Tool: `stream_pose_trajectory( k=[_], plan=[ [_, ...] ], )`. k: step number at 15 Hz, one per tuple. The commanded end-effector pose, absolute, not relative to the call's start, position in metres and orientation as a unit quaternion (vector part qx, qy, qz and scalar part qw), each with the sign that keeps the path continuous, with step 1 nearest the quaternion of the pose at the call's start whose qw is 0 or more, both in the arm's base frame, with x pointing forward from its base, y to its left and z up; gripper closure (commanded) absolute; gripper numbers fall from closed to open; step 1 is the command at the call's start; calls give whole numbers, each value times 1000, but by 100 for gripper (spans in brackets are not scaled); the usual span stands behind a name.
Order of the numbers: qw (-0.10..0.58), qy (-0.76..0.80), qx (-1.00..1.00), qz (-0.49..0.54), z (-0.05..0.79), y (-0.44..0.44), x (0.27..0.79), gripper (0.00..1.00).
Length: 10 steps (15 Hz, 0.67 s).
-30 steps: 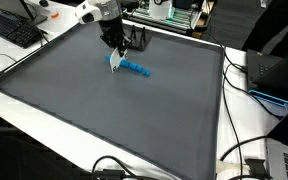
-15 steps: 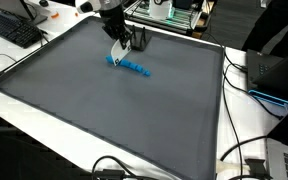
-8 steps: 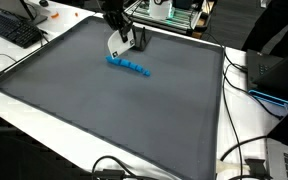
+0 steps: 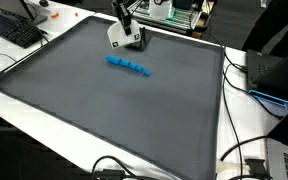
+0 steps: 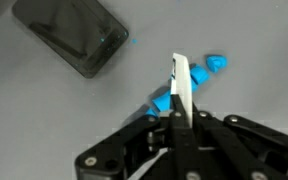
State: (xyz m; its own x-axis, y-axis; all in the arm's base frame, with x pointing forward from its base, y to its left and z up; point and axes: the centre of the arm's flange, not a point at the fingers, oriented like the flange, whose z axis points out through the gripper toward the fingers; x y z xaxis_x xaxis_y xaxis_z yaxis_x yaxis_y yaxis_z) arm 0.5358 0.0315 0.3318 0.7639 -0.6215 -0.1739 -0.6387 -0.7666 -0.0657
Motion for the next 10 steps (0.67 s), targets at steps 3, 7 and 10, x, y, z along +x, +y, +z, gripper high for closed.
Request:
stream_pose_trajectory(
  k=[3,7,10],
  plan=[
    [76,465,-878,86,326,28,484,99],
    [85,519,-848,69,314,25,459,99],
    [88,545,-832,55,302,21,442,99]
  ],
)
